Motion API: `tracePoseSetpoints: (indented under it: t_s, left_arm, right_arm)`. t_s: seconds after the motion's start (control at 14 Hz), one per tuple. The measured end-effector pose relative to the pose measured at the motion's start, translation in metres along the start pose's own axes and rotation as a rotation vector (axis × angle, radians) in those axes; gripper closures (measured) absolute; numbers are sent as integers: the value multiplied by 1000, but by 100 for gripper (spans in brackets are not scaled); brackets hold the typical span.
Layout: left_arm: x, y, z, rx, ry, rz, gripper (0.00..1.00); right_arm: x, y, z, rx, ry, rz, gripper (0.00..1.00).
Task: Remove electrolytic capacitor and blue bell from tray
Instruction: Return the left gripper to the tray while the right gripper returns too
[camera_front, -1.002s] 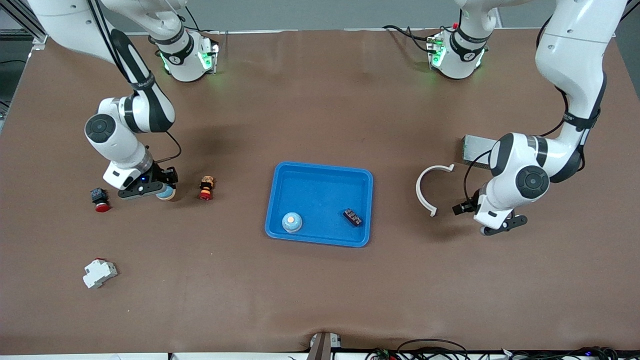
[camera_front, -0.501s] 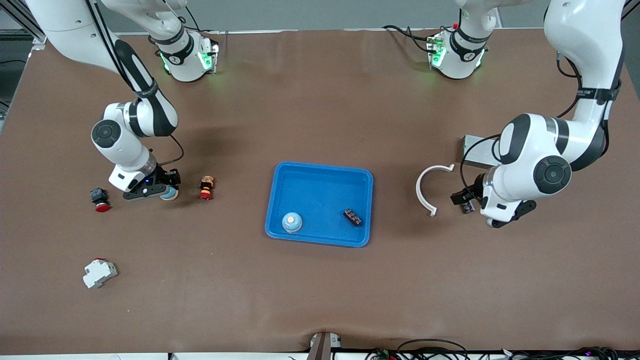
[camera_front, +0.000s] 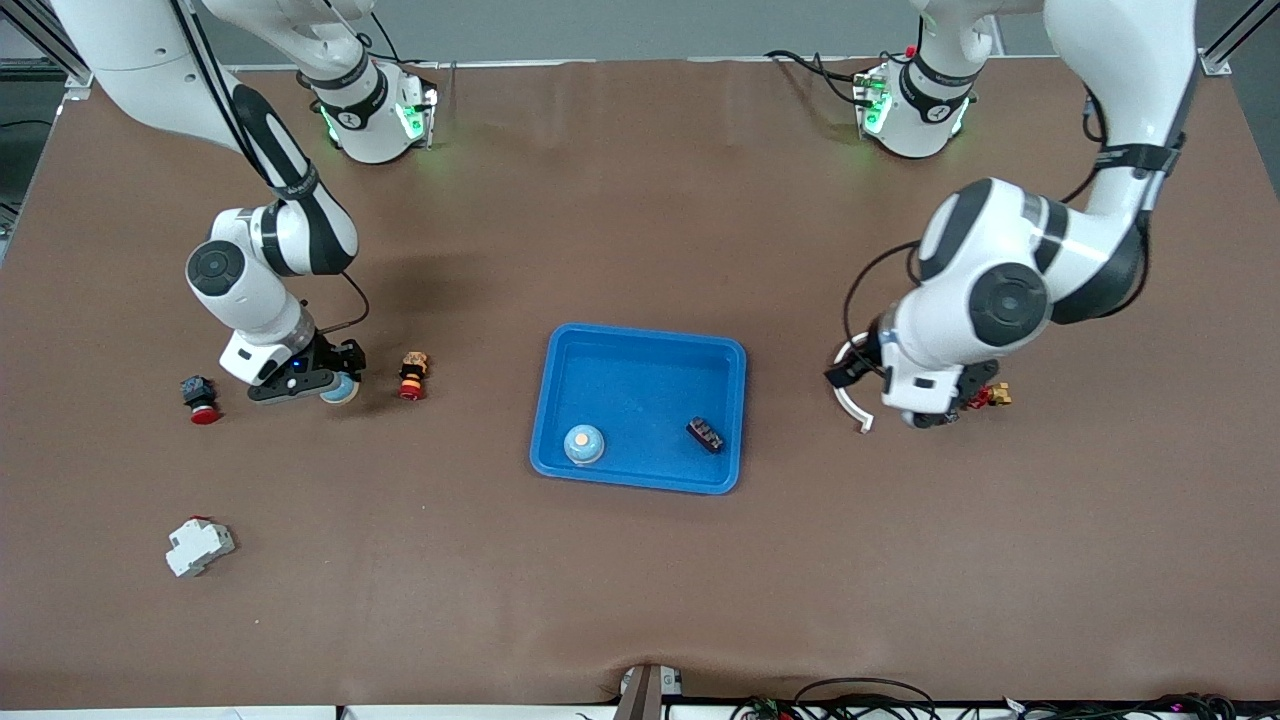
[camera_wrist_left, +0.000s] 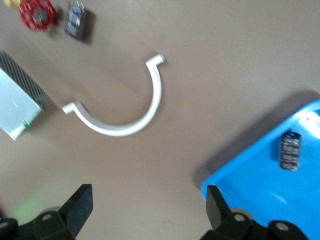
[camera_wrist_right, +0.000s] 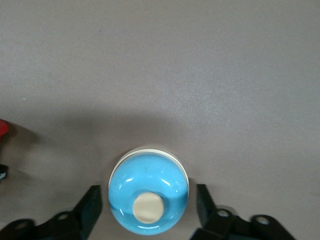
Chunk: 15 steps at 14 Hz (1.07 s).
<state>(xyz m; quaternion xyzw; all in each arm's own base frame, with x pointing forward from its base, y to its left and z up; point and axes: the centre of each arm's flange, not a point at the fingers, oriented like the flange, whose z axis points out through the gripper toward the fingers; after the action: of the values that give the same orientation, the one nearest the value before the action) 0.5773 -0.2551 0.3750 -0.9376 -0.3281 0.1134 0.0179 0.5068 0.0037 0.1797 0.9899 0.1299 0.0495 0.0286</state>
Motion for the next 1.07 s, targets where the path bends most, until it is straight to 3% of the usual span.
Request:
tracePoseSetpoints:
  t_s: [0.07, 0.21, 0.43, 0.57, 1.07]
  left_arm:
    - [-13, 13, -1, -7, 1, -40, 0]
    - [-29, 38, 1, -22, -6, -101, 0]
    - [-46, 71, 19, -41, -20, -152, 0]
    - [-49, 90, 38, -53, 9, -194, 0]
    - [-27, 141, 98, -230, 79, -316, 0]
  right_arm:
    - [3, -2, -2, 1, 7, -5, 0]
    - [16, -11, -16, 7, 7, -9, 0]
    - [51, -46, -67, 21, -62, 75, 0]
    - [75, -89, -103, 23, -75, 159, 0]
    - [113, -241, -140, 64, -19, 421, 0]
